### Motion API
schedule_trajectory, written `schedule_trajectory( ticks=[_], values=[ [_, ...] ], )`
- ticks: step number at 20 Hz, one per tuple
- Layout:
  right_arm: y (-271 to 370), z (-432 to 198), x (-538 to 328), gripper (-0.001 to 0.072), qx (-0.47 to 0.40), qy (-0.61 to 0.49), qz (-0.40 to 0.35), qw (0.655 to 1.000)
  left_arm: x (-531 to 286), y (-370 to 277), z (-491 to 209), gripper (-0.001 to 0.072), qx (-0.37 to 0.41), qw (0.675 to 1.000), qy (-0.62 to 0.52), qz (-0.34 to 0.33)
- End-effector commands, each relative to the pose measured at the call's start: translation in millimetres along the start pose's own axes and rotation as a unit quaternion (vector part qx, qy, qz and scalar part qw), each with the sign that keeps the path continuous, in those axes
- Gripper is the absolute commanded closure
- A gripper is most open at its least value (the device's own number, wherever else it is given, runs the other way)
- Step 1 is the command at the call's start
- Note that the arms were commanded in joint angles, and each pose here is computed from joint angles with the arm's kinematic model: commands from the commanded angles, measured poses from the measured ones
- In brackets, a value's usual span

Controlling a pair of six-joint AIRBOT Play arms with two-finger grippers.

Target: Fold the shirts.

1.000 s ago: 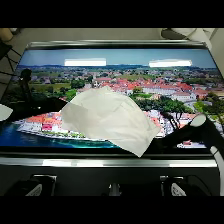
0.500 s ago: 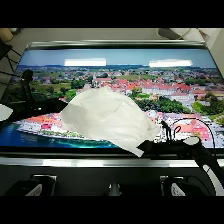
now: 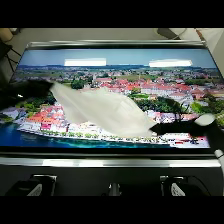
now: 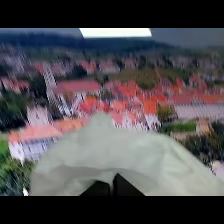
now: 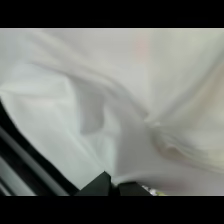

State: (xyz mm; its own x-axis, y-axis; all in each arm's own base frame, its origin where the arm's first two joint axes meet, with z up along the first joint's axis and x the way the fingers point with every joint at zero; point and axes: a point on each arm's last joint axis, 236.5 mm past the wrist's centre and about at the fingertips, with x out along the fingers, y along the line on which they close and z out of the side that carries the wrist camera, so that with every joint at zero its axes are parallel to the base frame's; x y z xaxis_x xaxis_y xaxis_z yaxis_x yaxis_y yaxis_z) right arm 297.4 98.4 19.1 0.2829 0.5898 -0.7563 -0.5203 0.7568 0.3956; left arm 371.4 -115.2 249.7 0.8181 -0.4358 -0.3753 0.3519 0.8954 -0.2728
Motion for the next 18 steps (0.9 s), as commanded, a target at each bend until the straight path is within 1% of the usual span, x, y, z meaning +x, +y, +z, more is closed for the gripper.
schedule_trajectory(
  ticks=[1,2,3,4,5,6,7,8,10,11,13,14,16,17,18],
  values=[
    [5,126,-182,0.0697,-0.192,-0.094,-0.242,0.946,-134,-7,147,0.0677,0.048,0.969,-0.224,0.091],
    [30,170,-265,0.0697,-0.231,-0.182,-0.337,0.895,-185,-12,174,0.0676,0.028,0.953,-0.282,0.112],
    [62,196,-339,0.0697,-0.254,-0.266,-0.409,0.835,-231,-22,192,0.0676,0.016,0.935,-0.334,0.121],
    [102,206,-399,0.0697,-0.268,-0.336,-0.449,0.783,-264,-35,201,0.0676,0.025,0.922,-0.367,0.122],
    [135,204,-435,0.0697,-0.278,-0.379,-0.465,0.75,-288,-50,203,0.0676,0.032,0.913,-0.39,0.113],
    [160,197,-455,0.0697,-0.287,-0.404,-0.469,0.731,-304,-64,202,0.0676,0.033,0.909,-0.404,0.097],
    [172,191,-460,0.0697,-0.292,-0.411,-0.467,0.726,-312,-71,200,0.0676,0.032,0.907,-0.411,0.088],
    [176,185,-457,0.0697,-0.292,-0.405,-0.464,0.732,-319,-76,199,0.0676,0.033,0.904,-0.417,0.083],
    [170,176,-443,0.0697,-0.279,-0.381,-0.451,0.757,-324,-78,201,0.0676,0.035,0.9,-0.426,0.082],
    [169,173,-439,0.0697,-0.278,-0.373,-0.448,0.763,-323,-78,201,0.0676,0.035,0.901,-0.425,0.083],
    [159,171,-428,0.0697,-0.272,-0.351,-0.443,0.779,-310,-70,197,0.0676,0.031,0.91,-0.404,0.089],
    [149,168,-415,0.0697,-0.262,-0.329,-0.433,0.797,-296,-64,192,0.0676,0.026,0.92,-0.379,0.094],
    [111,154,-364,0.0697,-0.209,-0.238,-0.386,0.866,-256,-39,174,0.0676,0.015,0.944,-0.308,0.119],
    [89,141,-332,0.0697,-0.175,-0.173,-0.353,0.903,-227,-22,160,0.0676,0.003,0.957,-0.26,0.13],
    [62,129,-297,0.0697,-0.144,-0.108,-0.321,0.93,-198,-5,142,0.0676,-0.01,0.968,-0.21,0.14]
  ],
)
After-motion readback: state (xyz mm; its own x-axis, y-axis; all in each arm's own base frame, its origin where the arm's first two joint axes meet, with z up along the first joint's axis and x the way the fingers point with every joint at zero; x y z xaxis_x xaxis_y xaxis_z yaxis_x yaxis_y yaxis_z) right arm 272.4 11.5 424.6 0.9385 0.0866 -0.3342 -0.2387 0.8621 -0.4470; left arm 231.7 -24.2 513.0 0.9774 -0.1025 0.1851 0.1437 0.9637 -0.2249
